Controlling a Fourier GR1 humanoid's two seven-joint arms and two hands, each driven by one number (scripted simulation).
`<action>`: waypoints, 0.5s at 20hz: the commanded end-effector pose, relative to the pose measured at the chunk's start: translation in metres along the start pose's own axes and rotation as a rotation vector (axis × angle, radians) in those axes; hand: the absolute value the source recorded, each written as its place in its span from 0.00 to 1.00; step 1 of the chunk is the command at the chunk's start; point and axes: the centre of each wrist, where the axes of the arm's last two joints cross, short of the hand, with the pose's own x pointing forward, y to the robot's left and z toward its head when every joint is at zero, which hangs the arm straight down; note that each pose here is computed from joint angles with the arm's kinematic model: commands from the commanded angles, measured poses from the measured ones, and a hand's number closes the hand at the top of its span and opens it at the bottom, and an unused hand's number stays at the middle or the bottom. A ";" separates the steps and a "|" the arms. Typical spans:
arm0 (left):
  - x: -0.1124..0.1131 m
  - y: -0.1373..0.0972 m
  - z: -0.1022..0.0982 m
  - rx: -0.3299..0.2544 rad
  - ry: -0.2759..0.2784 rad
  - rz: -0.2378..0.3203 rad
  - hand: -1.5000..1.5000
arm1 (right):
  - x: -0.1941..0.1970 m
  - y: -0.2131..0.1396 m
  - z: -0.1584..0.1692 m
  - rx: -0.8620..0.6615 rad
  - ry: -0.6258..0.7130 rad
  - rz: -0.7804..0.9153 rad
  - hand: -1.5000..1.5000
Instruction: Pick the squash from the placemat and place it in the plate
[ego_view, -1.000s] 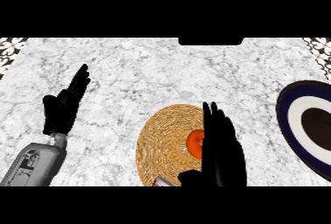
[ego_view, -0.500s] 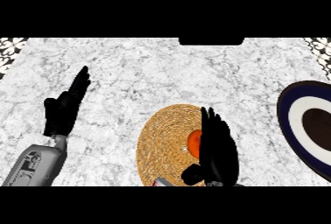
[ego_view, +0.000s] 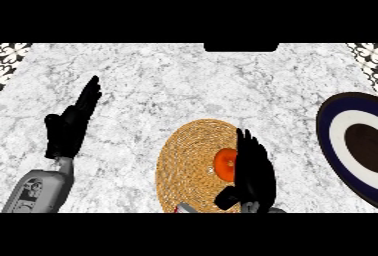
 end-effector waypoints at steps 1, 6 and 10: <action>-0.008 -0.003 -0.020 0.005 -0.003 0.017 0.50 | 0.015 0.008 -0.004 0.018 0.068 0.000 0.00; 0.008 -0.009 -0.014 0.000 0.001 -0.002 0.50 | -0.015 0.013 -0.022 -0.095 0.019 0.033 1.00; -0.007 0.000 -0.010 0.024 -0.008 0.003 0.50 | -0.017 0.028 -0.033 -0.094 0.030 0.032 1.00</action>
